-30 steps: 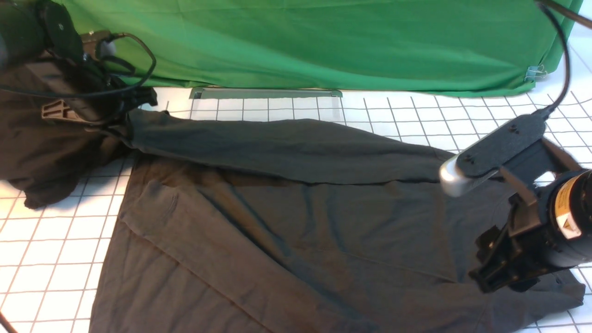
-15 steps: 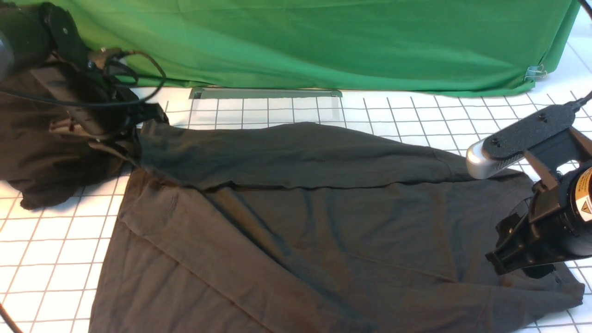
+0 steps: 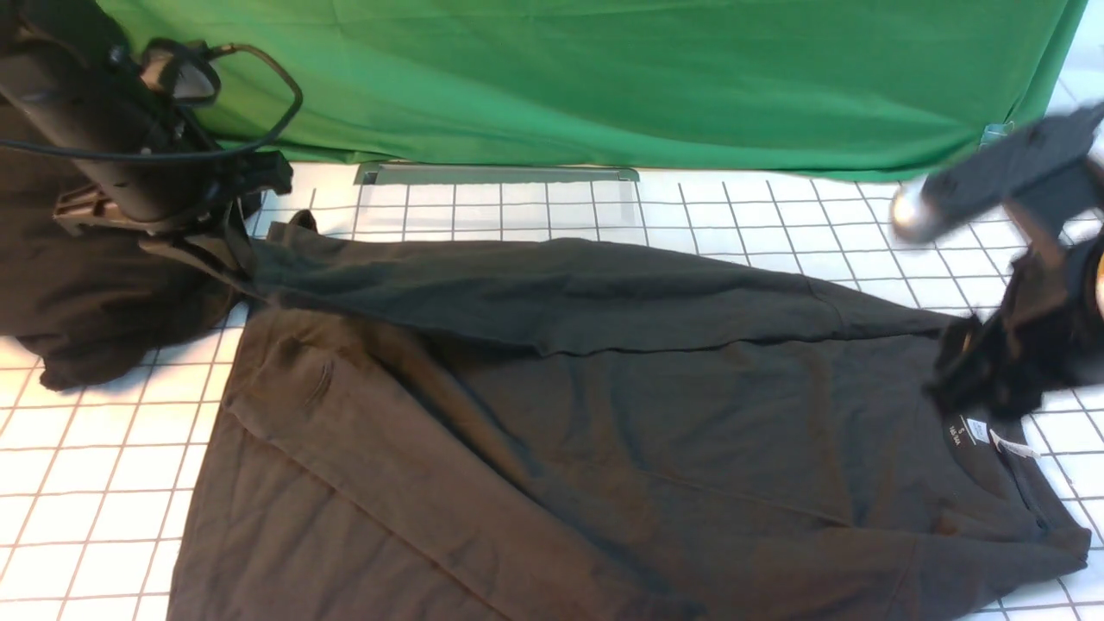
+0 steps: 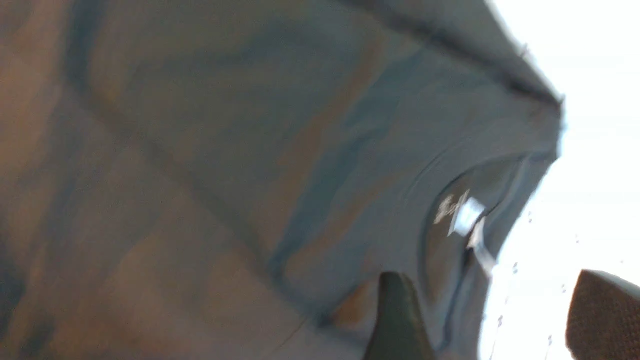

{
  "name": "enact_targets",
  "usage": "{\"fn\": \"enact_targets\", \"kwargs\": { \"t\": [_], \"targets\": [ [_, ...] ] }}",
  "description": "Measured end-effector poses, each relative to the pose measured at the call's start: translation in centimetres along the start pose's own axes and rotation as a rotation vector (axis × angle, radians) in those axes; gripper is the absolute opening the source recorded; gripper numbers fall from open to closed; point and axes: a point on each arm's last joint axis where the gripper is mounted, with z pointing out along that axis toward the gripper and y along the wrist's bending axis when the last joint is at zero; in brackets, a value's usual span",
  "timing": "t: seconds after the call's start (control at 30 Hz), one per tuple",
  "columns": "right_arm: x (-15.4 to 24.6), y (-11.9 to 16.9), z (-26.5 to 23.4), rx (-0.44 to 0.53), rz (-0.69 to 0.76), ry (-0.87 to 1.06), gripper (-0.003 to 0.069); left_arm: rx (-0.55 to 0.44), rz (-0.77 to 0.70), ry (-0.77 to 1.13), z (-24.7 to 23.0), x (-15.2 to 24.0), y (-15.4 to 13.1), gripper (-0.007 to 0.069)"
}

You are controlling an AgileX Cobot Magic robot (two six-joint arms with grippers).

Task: Fold a long-sleeved shirt over a white checkered tablecloth.
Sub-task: 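Fold the left side of the dark shirt inward over its body with the left gripper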

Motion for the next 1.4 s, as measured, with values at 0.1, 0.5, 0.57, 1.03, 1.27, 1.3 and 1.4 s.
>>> {"fn": "enact_targets", "kwargs": {
  "t": [0.1,0.5,0.57,1.03,1.27,1.3,1.4],
  "targets": [
    [-1.1,-1.3,1.0,-0.036,0.012,0.015,0.0426,0.005,0.018,0.012,-0.8,1.7,-0.7,0.0022],
    [-5.0,-3.0,12.4,-0.151,0.051,0.205,0.0443,-0.062,0.024,-0.014,-5.1,6.7,-0.8,0.0022],
    [-5.5,-2.9,13.8,-0.155,0.048,0.217,0.0445,-0.081,0.020,-0.026,-5.5,6.8,-0.6,0.0022],
    [-6.7,-2.1,21.2,-0.203,0.036,0.473,0.0446,-0.101,0.011,-0.026,-5.6,6.9,-0.5,0.0022],
    [-6.9,-2.0,21.5,-0.211,0.042,0.442,0.0446,-0.095,0.008,-0.025,-5.6,6.9,-0.5,0.0022],
    [-7.0,-2.0,21.8,-0.211,0.039,0.434,0.0446,-0.092,0.007,-0.025,-5.6,6.9,-0.5,0.0022],
    [-6.6,-1.7,22.9,-0.215,0.027,0.439,0.0440,-0.085,0.004,-0.024,-5.6,6.9,-0.6,0.0022]
  ]
}}
